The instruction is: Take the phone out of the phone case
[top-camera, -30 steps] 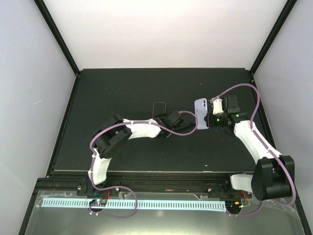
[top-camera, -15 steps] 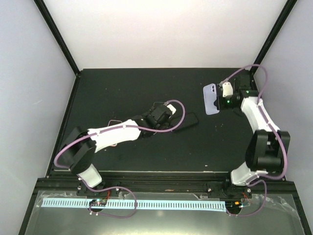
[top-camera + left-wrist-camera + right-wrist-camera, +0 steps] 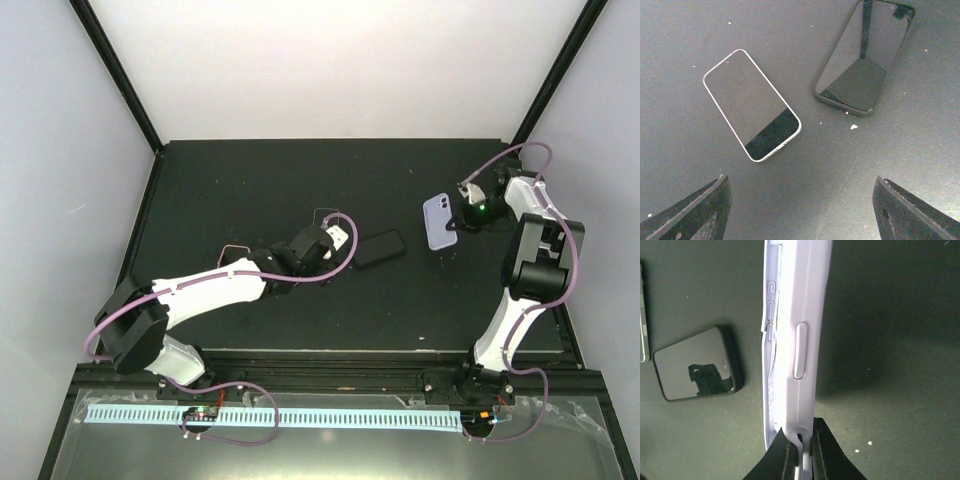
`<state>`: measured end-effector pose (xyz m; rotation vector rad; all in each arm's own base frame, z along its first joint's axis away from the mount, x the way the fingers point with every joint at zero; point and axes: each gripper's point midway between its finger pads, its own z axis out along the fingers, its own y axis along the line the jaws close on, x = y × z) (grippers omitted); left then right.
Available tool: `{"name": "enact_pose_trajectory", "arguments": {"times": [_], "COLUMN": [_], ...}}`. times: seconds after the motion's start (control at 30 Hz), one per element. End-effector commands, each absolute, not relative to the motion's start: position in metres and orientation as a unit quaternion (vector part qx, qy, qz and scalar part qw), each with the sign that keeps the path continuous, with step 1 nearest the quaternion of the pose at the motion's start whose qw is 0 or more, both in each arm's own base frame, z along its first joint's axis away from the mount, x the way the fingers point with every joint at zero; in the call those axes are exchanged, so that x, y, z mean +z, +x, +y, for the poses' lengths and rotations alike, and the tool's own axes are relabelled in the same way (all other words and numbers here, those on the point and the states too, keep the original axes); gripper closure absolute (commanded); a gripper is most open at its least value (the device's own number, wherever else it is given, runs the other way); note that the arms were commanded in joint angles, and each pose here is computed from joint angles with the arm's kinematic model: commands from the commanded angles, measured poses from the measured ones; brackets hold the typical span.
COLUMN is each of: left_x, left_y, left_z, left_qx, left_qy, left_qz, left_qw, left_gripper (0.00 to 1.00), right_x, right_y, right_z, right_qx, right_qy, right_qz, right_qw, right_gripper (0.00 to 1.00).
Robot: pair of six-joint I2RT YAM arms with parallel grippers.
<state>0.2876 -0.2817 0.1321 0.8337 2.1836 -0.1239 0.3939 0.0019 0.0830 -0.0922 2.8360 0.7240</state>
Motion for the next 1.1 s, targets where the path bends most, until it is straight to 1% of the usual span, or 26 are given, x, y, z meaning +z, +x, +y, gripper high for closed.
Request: {"name": "enact_pose_trajectory", "arguments": {"times": [0.0, 0.3, 0.47, 0.63, 0.7, 0.73, 0.8, 0.87, 0.93, 0.97, 1.07], "left_x": [0.142, 0.157, 0.153, 0.150, 0.150, 0.150, 0.152, 0.158, 0.163, 0.161, 0.143], "left_y": [0.286, 0.290, 0.290, 0.287, 0.288, 0.288, 0.290, 0.294, 0.302, 0.306, 0.320], "left_z": [-0.296, -0.306, -0.309, -0.306, -0.305, -0.306, -0.309, -0.315, -0.327, -0.333, -0.351], "left_qx": [-0.088, -0.104, -0.106, -0.110, -0.111, -0.114, -0.120, -0.133, -0.152, -0.158, -0.158], "left_qy": [0.317, 0.322, 0.326, 0.324, 0.321, 0.320, 0.318, 0.313, 0.310, 0.313, 0.321], "left_qz": [0.857, 0.845, 0.845, 0.844, 0.842, 0.840, 0.836, 0.827, 0.812, 0.810, 0.832], "left_qw": [0.397, 0.415, 0.410, 0.414, 0.420, 0.423, 0.430, 0.449, 0.471, 0.469, 0.424], "left_gripper": [0.21, 0.20, 0.20, 0.20, 0.18, 0.15, 0.06, 0.02, 0.01, 0.01, 0.01], "right_x": [0.088, 0.071, 0.054, 0.048, 0.049, 0.050, 0.055, 0.061, 0.070, 0.075, 0.099], "right_y": [0.390, 0.402, 0.401, 0.397, 0.396, 0.396, 0.395, 0.391, 0.386, 0.382, 0.363], "right_z": [0.012, 0.006, 0.002, -0.007, -0.012, -0.014, -0.018, -0.021, -0.022, -0.021, -0.006], "right_qx": [0.281, 0.286, 0.274, 0.247, 0.234, 0.227, 0.212, 0.198, 0.186, 0.186, 0.209], "right_qy": [-0.024, 0.013, 0.023, 0.020, 0.021, 0.022, 0.021, 0.017, 0.013, 0.011, -0.007], "right_qz": [0.955, 0.953, 0.958, 0.966, 0.969, 0.971, 0.974, 0.976, 0.977, 0.976, 0.967], "right_qw": [0.094, 0.103, 0.086, 0.076, 0.076, 0.077, 0.082, 0.092, 0.106, 0.113, 0.144], "right_gripper": [0.99, 0.98, 0.94, 0.83, 0.77, 0.73, 0.67, 0.62, 0.60, 0.59, 0.58]}}
